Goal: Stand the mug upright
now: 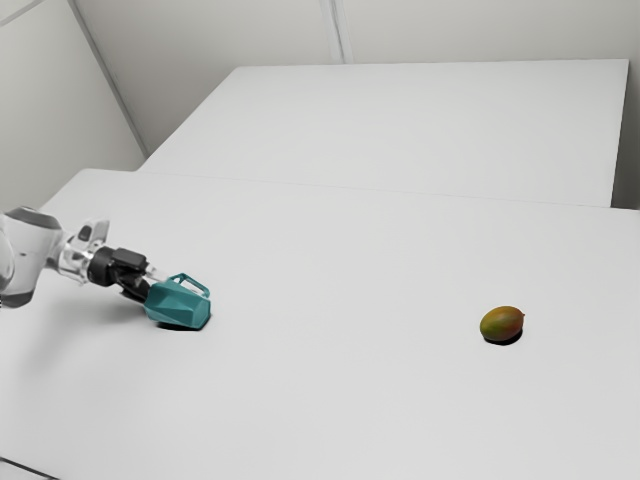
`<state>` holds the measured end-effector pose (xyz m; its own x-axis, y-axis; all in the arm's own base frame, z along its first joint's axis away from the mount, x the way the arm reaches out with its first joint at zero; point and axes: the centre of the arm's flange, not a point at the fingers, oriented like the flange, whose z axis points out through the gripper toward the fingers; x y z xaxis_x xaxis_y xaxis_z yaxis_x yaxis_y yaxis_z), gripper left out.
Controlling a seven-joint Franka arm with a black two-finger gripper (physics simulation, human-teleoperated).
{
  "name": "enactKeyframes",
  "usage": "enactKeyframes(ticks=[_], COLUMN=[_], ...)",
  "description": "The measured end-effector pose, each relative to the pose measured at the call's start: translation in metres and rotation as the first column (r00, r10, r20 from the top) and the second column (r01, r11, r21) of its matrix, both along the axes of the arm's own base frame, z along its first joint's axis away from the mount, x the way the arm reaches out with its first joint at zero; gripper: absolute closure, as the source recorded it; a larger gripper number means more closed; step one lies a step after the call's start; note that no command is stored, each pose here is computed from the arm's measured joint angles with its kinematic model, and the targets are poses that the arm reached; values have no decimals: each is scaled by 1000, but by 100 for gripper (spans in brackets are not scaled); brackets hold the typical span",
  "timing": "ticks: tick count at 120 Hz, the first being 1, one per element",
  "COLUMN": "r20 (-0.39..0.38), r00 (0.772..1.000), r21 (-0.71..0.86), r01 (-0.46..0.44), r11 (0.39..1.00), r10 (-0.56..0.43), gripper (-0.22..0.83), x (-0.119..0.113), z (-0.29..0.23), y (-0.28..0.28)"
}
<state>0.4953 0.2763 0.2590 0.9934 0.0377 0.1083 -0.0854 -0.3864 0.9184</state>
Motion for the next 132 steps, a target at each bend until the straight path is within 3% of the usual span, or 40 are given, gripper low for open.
enactKeyframes(ticks=[29,47,73,92,108,120,132], r20=[12,22,33,80,165,139,6], r00=[1000,1000,999,996,979,955,919], r21=[-7,-3,-5,16,131,337,564], r01=[1,4,16,31,100,204,322], r11=[1000,1000,1000,999,986,919,760], r10=[0,-4,-16,-32,-121,-263,-394], gripper=[52,67,75,77,78,78,78], x=[0,2,5,13,49,75,92], z=[-4,-3,-1,27,89,137,161], y=[-6,-7,-12,-16,-25,-40,-79])
